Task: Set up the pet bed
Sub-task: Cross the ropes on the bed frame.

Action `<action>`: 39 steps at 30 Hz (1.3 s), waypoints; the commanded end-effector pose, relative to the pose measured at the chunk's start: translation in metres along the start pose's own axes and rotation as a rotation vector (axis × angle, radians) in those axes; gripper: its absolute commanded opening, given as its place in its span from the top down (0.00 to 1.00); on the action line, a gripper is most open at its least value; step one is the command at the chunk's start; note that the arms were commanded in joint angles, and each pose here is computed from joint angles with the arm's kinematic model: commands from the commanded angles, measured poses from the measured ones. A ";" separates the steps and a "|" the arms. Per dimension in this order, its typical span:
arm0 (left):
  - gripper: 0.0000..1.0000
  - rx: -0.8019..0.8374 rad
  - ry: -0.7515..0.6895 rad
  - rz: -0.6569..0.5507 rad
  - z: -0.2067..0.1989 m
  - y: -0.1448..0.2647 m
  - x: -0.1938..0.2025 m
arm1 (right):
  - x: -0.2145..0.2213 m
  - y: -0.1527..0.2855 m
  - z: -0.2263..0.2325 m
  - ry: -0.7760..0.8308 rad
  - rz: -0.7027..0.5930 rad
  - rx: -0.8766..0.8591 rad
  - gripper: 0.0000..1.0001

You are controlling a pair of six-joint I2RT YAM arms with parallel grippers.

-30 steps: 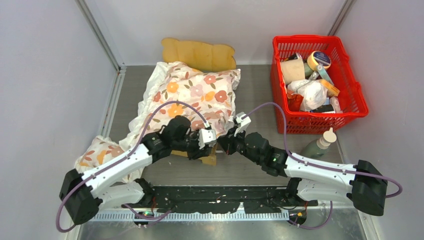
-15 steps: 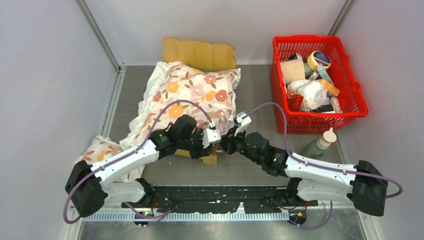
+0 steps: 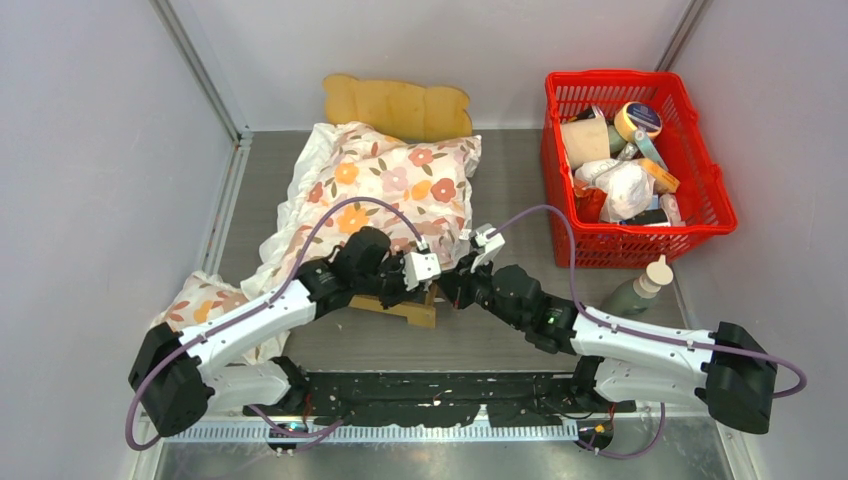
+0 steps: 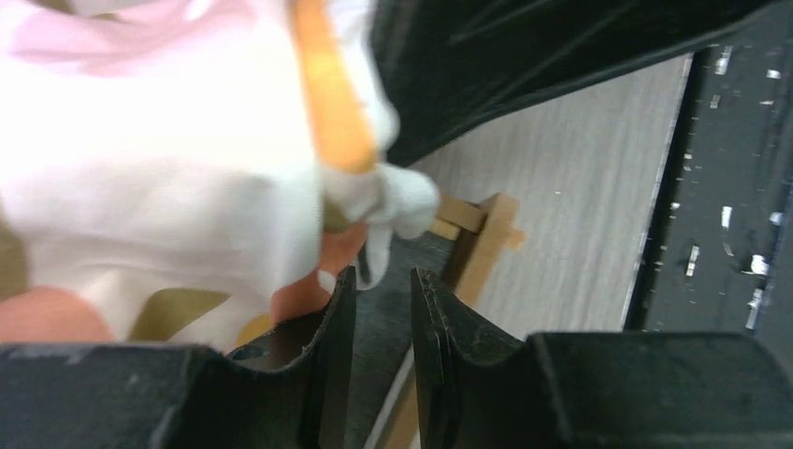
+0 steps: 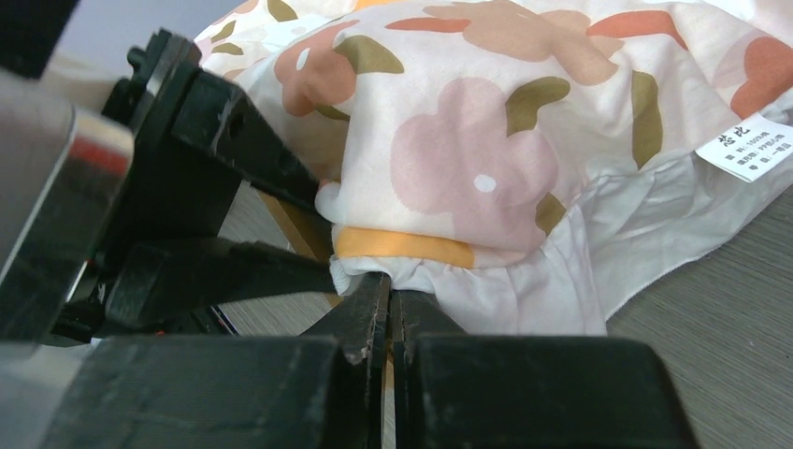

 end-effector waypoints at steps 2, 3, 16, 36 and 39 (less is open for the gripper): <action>0.69 -0.117 -0.056 -0.073 0.026 0.006 -0.019 | -0.021 0.005 0.006 -0.040 -0.082 -0.026 0.95; 0.69 -0.126 -0.057 -0.072 0.028 0.006 -0.020 | -0.021 0.006 0.006 -0.041 -0.086 -0.028 0.95; 0.72 0.009 -0.022 -0.039 0.012 -0.009 -0.007 | -0.024 0.008 0.005 -0.047 -0.099 -0.028 0.95; 0.78 0.012 -0.005 0.002 0.018 -0.028 0.001 | -0.024 0.008 0.004 -0.056 -0.105 -0.029 0.95; 0.97 0.018 0.005 0.005 0.016 -0.023 0.000 | -0.021 0.008 0.001 -0.053 -0.100 -0.018 0.95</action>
Point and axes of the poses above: each gripper's point midway between its finger pads, its own y axis back along the fingers, its own z axis along the line the jaws close on, x = y × z, the point moved 1 cm from there along y, back along the fingers, and after that the axes turned 1 degree about y, right-handed, at the moved point
